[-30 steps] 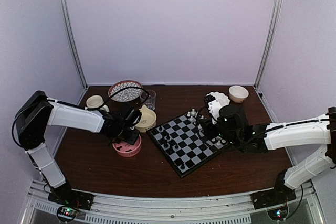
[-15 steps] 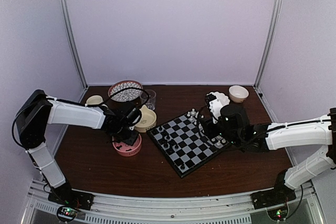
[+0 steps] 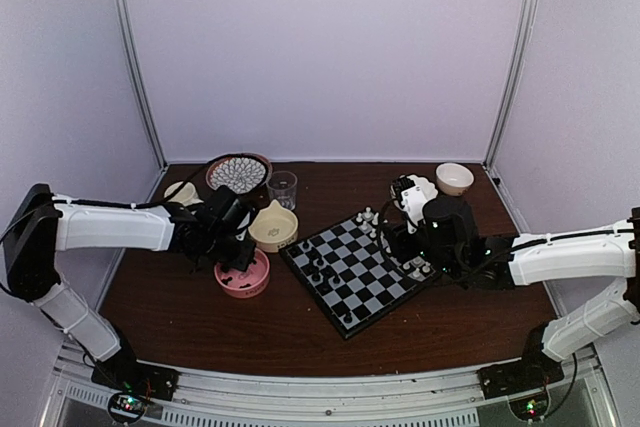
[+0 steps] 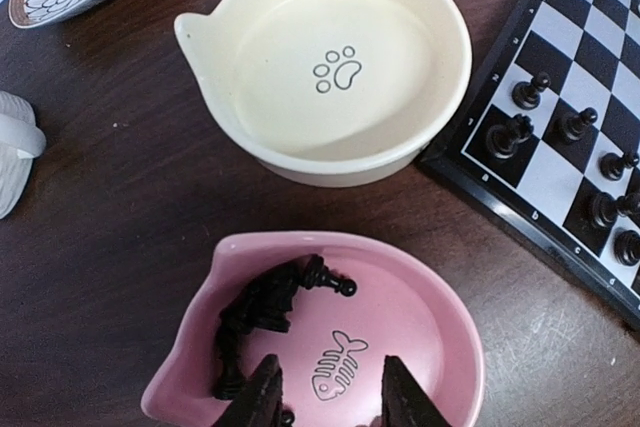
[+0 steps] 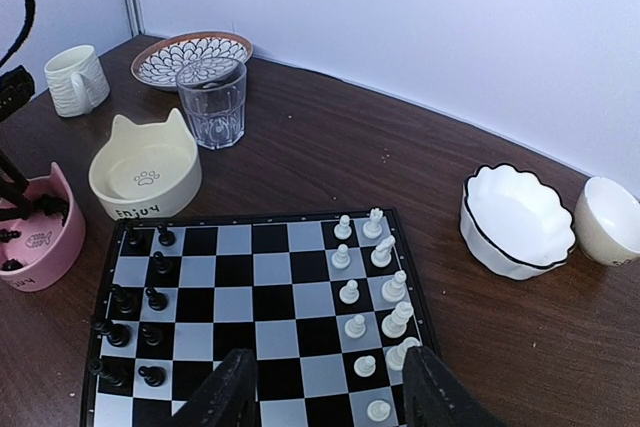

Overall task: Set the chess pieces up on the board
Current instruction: Pick up the knight from the storage box.

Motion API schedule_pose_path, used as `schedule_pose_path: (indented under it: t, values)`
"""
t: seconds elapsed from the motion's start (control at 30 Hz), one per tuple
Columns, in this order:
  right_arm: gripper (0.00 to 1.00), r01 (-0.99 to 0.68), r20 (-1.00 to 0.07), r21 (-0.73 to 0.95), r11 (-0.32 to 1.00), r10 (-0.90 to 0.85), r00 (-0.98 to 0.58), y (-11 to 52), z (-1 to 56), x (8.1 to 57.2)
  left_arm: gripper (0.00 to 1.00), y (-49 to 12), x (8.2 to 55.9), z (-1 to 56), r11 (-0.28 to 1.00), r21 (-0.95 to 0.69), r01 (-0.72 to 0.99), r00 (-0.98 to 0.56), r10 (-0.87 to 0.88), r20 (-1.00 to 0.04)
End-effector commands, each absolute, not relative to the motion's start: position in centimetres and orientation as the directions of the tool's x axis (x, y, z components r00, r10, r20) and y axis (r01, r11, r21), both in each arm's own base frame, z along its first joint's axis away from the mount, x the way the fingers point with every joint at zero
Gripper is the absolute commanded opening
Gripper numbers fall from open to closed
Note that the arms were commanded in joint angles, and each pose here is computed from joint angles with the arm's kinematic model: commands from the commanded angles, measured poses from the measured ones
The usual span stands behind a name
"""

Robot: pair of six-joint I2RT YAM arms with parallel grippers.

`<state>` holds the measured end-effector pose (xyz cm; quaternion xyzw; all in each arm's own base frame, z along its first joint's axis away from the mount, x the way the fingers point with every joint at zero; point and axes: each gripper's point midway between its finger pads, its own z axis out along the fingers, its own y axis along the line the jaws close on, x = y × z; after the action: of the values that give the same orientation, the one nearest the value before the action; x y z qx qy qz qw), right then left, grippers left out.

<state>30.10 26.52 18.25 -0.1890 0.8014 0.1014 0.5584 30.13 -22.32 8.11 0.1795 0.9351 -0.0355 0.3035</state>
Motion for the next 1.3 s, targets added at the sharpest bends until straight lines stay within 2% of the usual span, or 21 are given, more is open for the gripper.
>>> schedule_pose_path:
  t: [0.0, 0.67, 0.9, 1.27]
  values:
    - [0.53, -0.406, -0.941, -0.027, 0.914, -0.16, -0.298, 26.4, 19.2, 30.3, 0.38, -22.8, 31.4, 7.6, 0.935, 0.055, 0.349, -0.741, 0.312, -0.595]
    - [0.53, -0.411, -0.942, -0.013, 0.912, -0.149, -0.302, 26.4, 19.2, 30.2, 0.43, -23.8, 33.3, 5.1, 0.878, 0.183, 0.443, -0.701, 0.466, -0.539]
    - [0.52, -0.409, -0.942, -0.01, 0.912, -0.146, -0.302, 26.4, 19.3, 30.2, 0.41, -23.7, 34.0, 4.4, 0.861, 0.23, 0.453, -0.695, 0.503, -0.514]
    - [0.52, -0.404, -0.943, -0.011, 0.915, -0.144, -0.299, 26.1, 19.3, 30.2, 0.35, -24.0, 33.0, 3.1, 0.872, 0.13, 0.473, -0.752, 0.476, -0.456]
